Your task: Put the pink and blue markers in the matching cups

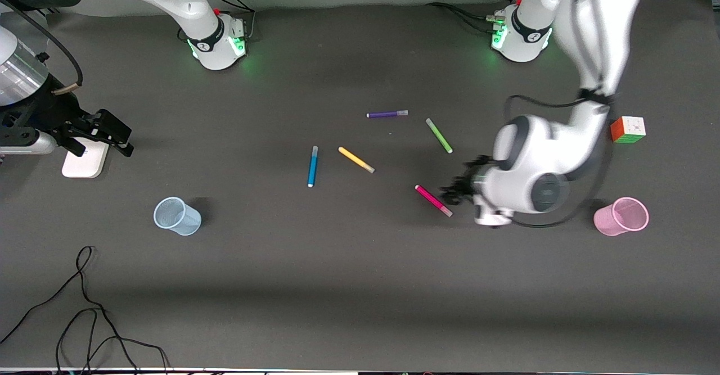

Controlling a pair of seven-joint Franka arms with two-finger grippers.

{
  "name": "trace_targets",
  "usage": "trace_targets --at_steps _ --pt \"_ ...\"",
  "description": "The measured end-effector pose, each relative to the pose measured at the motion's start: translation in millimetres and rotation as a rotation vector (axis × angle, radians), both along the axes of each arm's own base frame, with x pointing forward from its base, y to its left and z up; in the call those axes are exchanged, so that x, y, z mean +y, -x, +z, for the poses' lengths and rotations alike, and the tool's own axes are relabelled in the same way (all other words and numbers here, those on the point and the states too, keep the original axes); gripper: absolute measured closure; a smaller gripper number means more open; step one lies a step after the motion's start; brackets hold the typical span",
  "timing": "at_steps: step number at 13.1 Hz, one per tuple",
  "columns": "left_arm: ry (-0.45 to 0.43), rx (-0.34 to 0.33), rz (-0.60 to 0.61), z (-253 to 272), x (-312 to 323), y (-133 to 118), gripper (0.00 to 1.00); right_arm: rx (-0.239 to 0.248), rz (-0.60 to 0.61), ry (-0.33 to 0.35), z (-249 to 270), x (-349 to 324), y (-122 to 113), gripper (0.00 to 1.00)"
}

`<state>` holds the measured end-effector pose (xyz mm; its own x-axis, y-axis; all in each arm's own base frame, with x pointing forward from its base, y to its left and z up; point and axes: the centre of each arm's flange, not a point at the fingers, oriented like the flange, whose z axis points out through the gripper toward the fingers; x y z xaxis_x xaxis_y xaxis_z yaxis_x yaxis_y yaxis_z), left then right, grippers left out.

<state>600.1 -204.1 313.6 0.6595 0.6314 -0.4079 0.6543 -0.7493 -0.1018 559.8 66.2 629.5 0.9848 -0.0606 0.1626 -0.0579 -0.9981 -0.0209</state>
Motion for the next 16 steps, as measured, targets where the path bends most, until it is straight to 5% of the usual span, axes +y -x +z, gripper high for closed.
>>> trace_targets --at_steps 6,9,12,14,16 --pt "-0.027 -0.200 -0.427 115 193 10 0.01 0.128 0.069 -0.002 -53 86 -3 0.00" --pt "-0.086 -0.260 -0.589 160 218 26 0.00 0.361 0.062 -0.119 -157 190 -2 0.00" --pt "-0.107 -0.288 -0.639 183 205 45 0.00 0.599 -0.017 -0.157 -288 232 -3 0.00" --pt "-0.112 -0.295 -0.663 189 193 60 0.00 0.666 -0.043 -0.155 -354 241 -3 0.00" --pt "-0.110 -0.298 -0.695 192 175 69 0.01 0.680 -0.067 -0.155 -395 242 -5 0.00"
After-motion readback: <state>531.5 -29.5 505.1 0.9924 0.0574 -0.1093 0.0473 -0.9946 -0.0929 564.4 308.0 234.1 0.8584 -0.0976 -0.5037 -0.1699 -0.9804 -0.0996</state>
